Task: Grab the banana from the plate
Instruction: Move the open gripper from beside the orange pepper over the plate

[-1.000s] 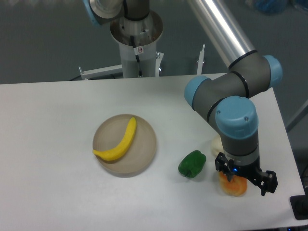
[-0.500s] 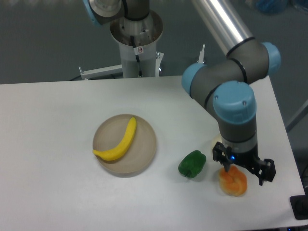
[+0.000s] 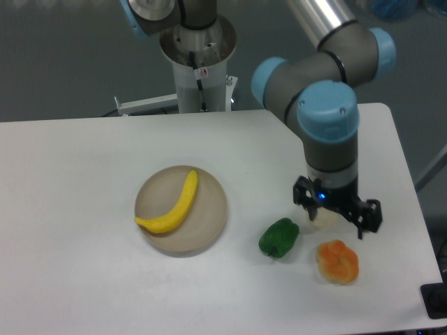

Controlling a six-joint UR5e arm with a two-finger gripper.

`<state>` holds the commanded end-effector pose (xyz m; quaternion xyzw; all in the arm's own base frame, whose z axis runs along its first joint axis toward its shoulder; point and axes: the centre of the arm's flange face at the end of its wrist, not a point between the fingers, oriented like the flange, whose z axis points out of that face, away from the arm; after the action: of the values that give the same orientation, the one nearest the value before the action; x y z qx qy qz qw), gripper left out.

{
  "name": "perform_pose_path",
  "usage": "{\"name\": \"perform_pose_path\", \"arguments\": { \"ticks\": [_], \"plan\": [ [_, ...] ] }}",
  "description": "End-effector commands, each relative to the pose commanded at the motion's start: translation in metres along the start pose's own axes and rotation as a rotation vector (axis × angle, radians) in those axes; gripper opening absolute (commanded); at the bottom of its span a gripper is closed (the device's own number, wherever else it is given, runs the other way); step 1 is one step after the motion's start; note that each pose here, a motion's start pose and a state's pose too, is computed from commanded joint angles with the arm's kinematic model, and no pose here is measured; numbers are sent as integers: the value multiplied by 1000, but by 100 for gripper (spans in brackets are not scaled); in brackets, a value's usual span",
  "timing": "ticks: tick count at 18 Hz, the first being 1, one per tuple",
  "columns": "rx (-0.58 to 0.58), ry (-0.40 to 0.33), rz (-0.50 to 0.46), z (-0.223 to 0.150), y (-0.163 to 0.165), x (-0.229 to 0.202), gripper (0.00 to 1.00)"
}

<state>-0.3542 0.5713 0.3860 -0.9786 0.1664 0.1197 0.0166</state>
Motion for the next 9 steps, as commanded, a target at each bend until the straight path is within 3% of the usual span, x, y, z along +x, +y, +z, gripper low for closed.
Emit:
{"name": "perform_pose_path", "arguments": {
  "ticks": [3,9],
  "plan": [
    [-9,60,-12,15,5,26,100],
    [26,198,-152,32,15,85,100]
  ]
}}
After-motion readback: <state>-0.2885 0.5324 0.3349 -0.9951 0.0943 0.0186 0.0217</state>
